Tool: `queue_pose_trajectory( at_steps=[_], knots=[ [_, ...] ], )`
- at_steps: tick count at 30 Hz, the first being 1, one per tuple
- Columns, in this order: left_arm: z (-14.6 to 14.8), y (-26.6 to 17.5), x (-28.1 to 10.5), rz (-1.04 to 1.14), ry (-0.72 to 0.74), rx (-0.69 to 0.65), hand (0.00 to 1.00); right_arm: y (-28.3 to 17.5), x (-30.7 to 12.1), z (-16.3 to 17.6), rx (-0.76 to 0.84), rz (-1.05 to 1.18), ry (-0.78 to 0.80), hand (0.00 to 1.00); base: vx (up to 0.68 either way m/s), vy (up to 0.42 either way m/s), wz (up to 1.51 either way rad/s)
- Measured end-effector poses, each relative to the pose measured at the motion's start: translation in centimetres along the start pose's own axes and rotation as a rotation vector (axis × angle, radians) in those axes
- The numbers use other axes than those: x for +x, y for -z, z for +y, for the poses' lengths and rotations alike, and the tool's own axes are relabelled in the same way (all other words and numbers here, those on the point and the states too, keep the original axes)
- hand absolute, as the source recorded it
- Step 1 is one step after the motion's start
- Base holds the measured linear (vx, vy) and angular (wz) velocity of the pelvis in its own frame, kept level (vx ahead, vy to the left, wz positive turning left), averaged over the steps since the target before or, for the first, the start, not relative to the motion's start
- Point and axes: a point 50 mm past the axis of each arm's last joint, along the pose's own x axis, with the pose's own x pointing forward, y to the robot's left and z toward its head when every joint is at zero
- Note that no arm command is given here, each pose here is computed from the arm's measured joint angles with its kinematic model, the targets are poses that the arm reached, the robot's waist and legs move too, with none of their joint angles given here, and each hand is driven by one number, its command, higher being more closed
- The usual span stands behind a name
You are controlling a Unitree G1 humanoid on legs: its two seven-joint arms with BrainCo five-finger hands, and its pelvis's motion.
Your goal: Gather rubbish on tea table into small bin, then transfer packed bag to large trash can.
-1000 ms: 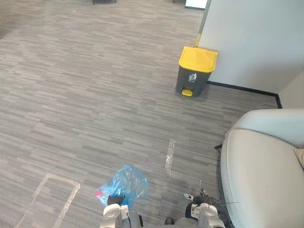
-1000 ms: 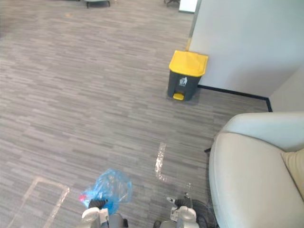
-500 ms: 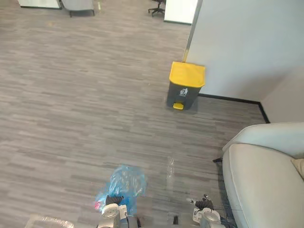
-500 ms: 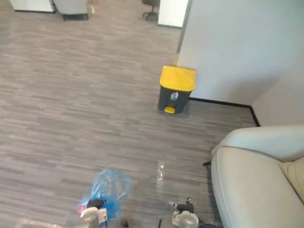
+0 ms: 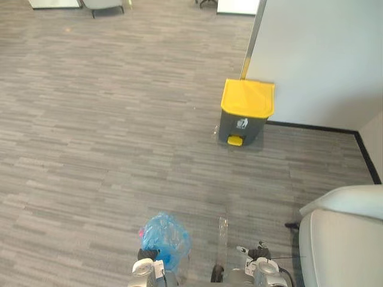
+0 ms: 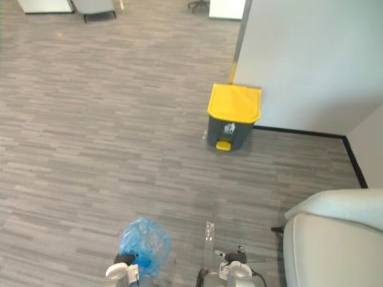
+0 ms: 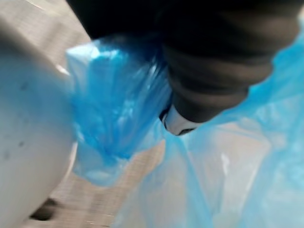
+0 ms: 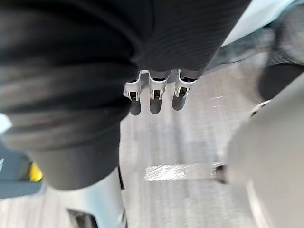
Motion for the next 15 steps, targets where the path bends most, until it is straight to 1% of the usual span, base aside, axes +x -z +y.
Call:
queue_pose_trajectory(
  at_steps=[3,8,12,15],
  knots=[
    [0.0,-0.5,0.0,-0.021,0.001,-0.005,1.0,-0.7,0.1,0.1,0.022,-0.019,0.002,0.0,0.46,0.231,-0.75],
    [0.0,-0.7,0.2,-0.019,-0.001,0.005,1.0,-0.2,0.1,-0.3,0.029,0.004,0.018,0.0,0.43,0.259,-0.13],
    [0.0,-0.2,0.1,-0.008,0.006,0.034,1.0,-0.1,0.1,-0.5,0.017,-0.003,0.019,0.0,0.37,0.175,-0.4],
    [0.0,0.5,0.1,0.026,0.012,0.061,1.0,0.4,-0.1,-0.9,0.013,-0.003,0.027,0.0,0.31,0.056,-0.15]
  ],
)
